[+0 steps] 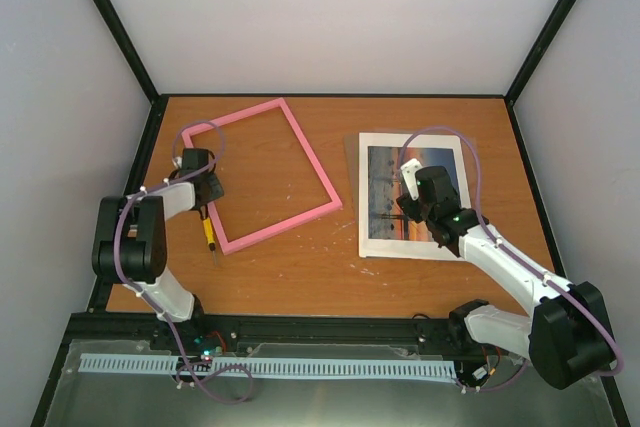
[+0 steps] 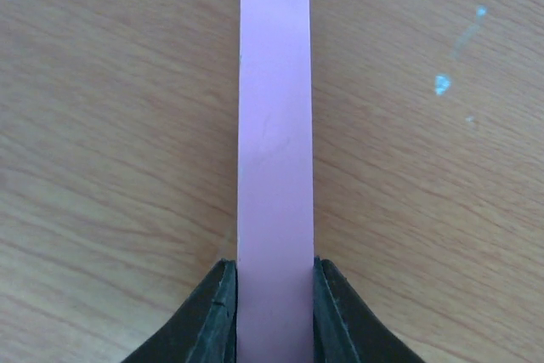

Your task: Take the photo out of the frame

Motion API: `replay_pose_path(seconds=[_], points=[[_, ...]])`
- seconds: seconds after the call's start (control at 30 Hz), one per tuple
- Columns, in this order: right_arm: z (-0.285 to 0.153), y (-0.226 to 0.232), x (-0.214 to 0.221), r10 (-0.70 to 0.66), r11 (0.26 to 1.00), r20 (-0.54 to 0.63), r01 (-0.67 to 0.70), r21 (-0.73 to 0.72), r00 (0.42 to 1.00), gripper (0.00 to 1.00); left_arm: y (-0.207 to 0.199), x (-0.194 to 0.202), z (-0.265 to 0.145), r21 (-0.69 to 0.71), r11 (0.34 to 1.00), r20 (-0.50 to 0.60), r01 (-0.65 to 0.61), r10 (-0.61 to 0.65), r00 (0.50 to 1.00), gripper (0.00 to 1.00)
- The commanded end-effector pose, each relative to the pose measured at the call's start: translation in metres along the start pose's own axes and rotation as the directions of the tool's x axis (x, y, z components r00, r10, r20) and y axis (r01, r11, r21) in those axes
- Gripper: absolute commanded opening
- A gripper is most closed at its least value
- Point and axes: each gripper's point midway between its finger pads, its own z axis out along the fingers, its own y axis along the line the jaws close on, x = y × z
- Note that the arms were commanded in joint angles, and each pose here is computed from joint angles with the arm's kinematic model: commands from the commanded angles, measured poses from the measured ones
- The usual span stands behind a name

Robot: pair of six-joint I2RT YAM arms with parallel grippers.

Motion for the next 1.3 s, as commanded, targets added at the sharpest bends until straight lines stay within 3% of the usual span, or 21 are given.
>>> replay_pose_path(seconds=[0.0,0.13,0.33,0.43,0.6,0.7,0.73,0.77,0.8,0.9,0.97,1.13,1.27], points=[[0.0,-0.005,-0.004,0.006,1.0,0.006,-0.006,0.008,1.0,0.81,0.008,-0.018,-0.01,-0.017,0.997,0.06,0.076,-0.074,0.995,0.09],[0.0,-0.004,-0.004,0.006,1.0,0.003,-0.006,0.007,1.0,0.81,0.012,-0.012,-0.01,-0.035,0.997,0.031,0.076,-0.075,0.997,0.15],[0.001,-0.004,-0.004,0.009,1.0,0.002,-0.009,0.004,1.0,0.81,0.01,-0.024,-0.027,-0.009,0.994,0.076,0.113,-0.112,0.991,0.44],[0.001,-0.004,-0.005,0.015,1.0,0.005,-0.015,-0.001,1.0,0.82,0.0,-0.039,-0.048,0.064,0.988,0.12,0.142,-0.149,0.982,0.5],[-0.002,-0.007,-0.009,0.041,0.998,-0.006,-0.041,-0.053,0.999,0.86,-0.044,-0.073,-0.11,0.341,0.938,0.21,0.065,-0.143,0.967,0.54],[-0.008,-0.008,-0.013,0.062,0.991,-0.005,-0.062,-0.12,0.998,0.88,-0.069,-0.093,-0.167,0.503,0.863,0.321,-0.056,-0.125,0.939,0.6],[-0.011,-0.008,-0.015,0.069,0.988,0.0,-0.069,-0.14,0.998,0.89,-0.077,-0.097,-0.187,0.547,0.831,0.358,-0.102,-0.122,0.926,0.68],[-0.014,-0.006,-0.017,0.071,0.984,0.008,-0.068,-0.167,0.997,0.9,-0.084,-0.098,-0.204,0.59,0.793,0.387,-0.15,-0.115,0.915,0.92],[-0.019,-0.004,-0.02,0.068,0.98,0.023,-0.063,-0.191,0.997,0.91,-0.091,-0.099,-0.222,0.624,0.757,0.415,-0.194,-0.111,0.903,0.99],[-0.03,0.001,-0.026,0.049,0.972,0.069,-0.032,-0.234,0.996,0.92,-0.118,-0.093,-0.258,0.703,0.642,0.455,-0.305,-0.078,0.887,1.0],[-0.032,-0.003,-0.027,0.037,0.975,0.077,-0.019,-0.219,0.996,0.93,-0.141,-0.085,-0.268,0.718,0.599,0.46,-0.355,-0.024,0.888,1.0],[-0.027,-0.013,-0.012,0.013,0.985,-0.006,-0.014,-0.173,1.0,0.94,-0.208,-0.032,-0.286,0.743,0.472,0.496,-0.473,0.084,0.864,1.0],[-0.021,-0.026,0.005,0.043,0.988,-0.074,-0.054,-0.147,0.996,0.94,-0.231,0.01,-0.276,0.783,0.399,0.474,-0.477,0.114,0.873,1.0]])
